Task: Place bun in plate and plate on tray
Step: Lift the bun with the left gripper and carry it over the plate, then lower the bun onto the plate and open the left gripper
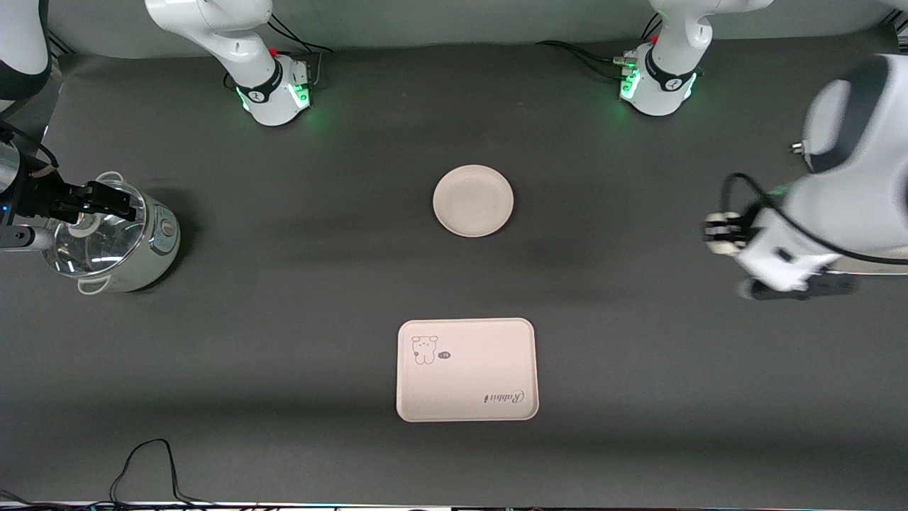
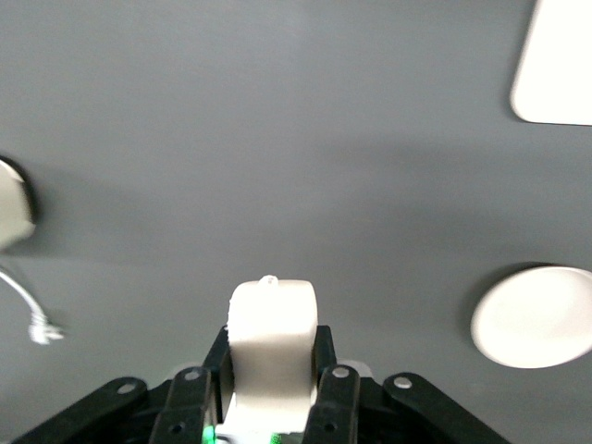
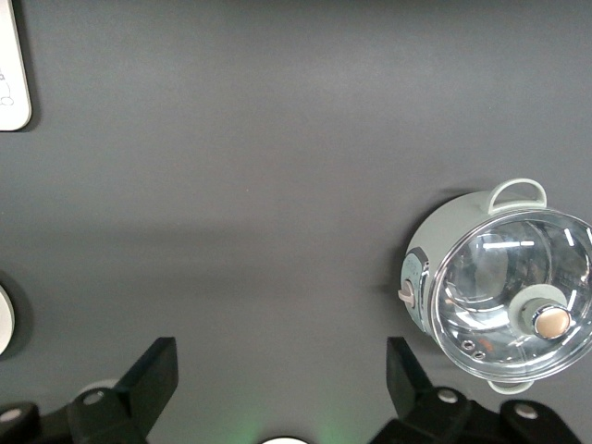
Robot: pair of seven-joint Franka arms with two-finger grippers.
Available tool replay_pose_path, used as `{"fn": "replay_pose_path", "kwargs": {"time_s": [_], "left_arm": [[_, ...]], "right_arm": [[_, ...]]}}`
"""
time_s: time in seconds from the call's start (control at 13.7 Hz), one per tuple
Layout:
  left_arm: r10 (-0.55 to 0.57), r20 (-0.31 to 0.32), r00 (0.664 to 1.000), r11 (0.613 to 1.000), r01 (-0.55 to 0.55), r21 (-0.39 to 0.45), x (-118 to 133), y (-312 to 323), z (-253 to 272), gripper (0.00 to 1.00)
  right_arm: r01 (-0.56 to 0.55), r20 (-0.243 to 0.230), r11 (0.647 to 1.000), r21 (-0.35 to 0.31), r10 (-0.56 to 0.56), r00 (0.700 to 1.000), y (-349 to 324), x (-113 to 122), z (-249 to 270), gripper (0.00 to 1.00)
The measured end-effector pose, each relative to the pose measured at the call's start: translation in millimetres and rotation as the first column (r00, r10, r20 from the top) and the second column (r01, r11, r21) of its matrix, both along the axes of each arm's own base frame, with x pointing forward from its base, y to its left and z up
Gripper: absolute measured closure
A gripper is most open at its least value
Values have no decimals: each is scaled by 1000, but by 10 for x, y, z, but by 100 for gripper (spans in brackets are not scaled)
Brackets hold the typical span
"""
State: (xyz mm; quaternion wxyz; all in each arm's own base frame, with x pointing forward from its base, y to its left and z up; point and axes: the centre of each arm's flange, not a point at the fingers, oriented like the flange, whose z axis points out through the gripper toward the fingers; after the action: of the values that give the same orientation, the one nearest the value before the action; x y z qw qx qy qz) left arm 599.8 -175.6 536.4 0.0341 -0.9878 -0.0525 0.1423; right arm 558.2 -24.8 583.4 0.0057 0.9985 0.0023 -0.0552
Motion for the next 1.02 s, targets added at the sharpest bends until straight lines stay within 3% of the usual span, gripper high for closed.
{"fn": "replay_pose_path", "kwargs": {"time_s": [0.29, 0.66, 1.02], "left_arm": [[98, 45, 994, 995, -99, 11, -330, -1483, -347, 66], [153, 48, 987, 988, -154, 14, -672, -2593, -1121, 66], [191, 63, 980, 981, -194, 33, -1492, -3356, -2106, 66]], "right_arm": [[0, 0, 1000, 0, 0, 1000, 0, 0, 0, 0], [0, 0, 1000, 0, 0, 1000, 1, 0, -1, 0], [0, 0, 1000, 0, 0, 1000, 1, 0, -2, 0]]}}
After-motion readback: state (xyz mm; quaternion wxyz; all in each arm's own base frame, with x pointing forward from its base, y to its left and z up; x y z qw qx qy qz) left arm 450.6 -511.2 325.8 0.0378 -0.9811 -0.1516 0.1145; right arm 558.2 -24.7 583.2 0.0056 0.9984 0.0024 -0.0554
